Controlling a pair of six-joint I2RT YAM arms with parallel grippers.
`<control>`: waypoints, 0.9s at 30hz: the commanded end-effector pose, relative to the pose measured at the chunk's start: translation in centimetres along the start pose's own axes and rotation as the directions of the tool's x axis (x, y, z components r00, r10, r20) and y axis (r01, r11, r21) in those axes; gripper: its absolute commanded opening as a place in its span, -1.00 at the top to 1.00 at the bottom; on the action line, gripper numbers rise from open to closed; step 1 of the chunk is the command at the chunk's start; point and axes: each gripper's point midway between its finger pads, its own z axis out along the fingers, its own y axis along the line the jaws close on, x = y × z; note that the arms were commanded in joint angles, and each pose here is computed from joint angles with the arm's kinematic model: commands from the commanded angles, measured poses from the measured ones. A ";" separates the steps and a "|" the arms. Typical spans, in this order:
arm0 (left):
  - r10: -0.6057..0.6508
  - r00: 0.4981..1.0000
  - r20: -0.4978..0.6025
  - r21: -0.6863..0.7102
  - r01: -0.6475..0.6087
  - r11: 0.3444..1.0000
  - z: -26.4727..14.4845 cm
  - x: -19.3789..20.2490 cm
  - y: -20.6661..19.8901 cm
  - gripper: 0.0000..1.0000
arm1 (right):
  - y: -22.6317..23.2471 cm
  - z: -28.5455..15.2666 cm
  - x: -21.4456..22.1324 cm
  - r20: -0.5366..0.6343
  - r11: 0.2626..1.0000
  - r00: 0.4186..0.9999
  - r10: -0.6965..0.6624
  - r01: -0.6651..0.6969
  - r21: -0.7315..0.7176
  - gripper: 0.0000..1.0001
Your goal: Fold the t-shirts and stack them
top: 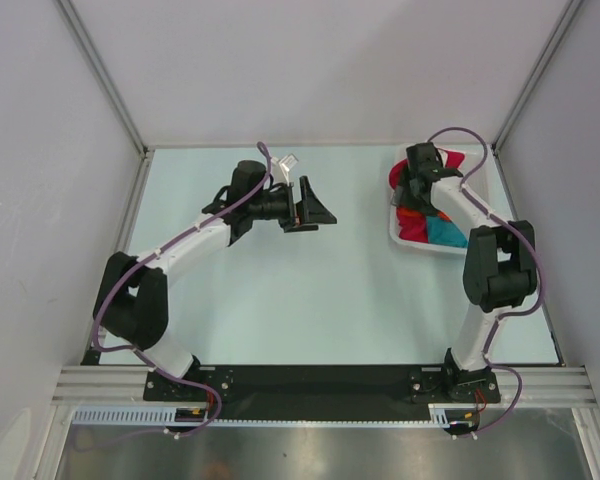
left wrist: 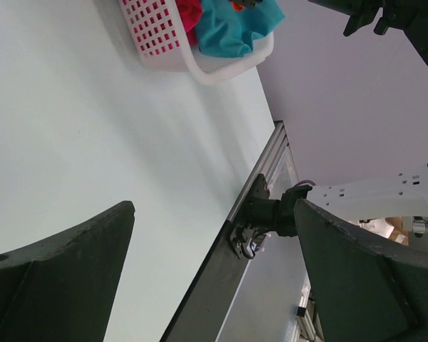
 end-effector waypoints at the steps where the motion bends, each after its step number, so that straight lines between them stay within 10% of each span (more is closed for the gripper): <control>1: 0.058 0.997 0.053 -0.010 -0.057 0.998 -1.7 -1.2 -0.8 -0.99 | 7.6 -1.6 3.3 -0.111 0.971 0.991 -0.070 0.042 -0.234 -0.45; 13: 0.077 0.991 0.110 -0.069 -0.070 0.995 -4.7 -2.1 -0.8 -0.99 | 19.3 -5.9 10.2 -0.160 0.827 0.935 -0.317 0.190 -0.529 -0.42; 27: 0.086 0.989 0.117 -0.110 -0.073 0.991 -5.3 -2.3 -0.4 -1.00 | 20.6 -11.7 -1.1 0.067 0.821 0.950 -0.304 0.297 -0.488 -0.52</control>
